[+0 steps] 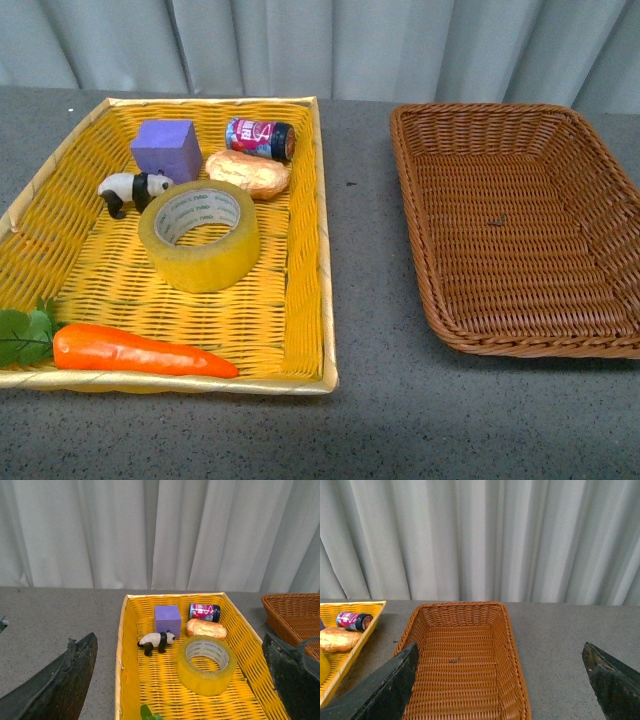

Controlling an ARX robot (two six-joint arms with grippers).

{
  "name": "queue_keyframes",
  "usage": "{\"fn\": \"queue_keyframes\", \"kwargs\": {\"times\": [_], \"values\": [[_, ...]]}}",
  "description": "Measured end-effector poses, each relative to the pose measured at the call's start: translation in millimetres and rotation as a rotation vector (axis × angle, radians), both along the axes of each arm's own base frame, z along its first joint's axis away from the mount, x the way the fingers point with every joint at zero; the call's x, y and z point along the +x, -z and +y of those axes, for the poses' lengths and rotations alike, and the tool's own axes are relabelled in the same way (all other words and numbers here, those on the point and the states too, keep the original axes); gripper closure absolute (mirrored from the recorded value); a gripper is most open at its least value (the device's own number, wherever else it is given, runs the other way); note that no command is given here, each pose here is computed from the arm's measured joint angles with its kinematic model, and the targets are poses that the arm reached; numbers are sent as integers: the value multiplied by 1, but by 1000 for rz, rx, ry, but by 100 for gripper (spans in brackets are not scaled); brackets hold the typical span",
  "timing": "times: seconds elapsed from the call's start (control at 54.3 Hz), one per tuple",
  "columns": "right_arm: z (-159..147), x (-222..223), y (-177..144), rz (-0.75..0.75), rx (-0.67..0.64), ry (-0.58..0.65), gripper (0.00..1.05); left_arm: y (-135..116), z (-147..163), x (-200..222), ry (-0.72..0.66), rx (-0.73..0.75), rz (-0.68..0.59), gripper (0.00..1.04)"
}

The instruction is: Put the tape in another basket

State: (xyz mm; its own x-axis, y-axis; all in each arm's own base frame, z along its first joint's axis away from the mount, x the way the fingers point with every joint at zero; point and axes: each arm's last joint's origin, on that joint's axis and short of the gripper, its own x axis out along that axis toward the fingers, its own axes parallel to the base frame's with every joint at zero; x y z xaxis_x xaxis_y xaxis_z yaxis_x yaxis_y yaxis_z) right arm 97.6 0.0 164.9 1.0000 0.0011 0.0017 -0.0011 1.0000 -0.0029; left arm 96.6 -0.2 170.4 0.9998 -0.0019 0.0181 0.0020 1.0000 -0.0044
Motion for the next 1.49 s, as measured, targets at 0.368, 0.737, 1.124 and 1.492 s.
{"fn": "queue_keyframes", "kwargs": {"times": [0.368, 0.737, 1.124, 1.492], "values": [[0, 0, 0, 0, 0, 0, 9, 0, 0, 0, 0, 0, 0, 7], [0, 0, 0, 0, 0, 0, 9, 0, 0, 0, 0, 0, 0, 7], [0, 0, 0, 0, 0, 0, 9, -2, -11, 50, 112, -138, 268, 7], [0, 0, 0, 0, 0, 0, 9, 26, -67, 168, 146, -144, 578, 7]]}}
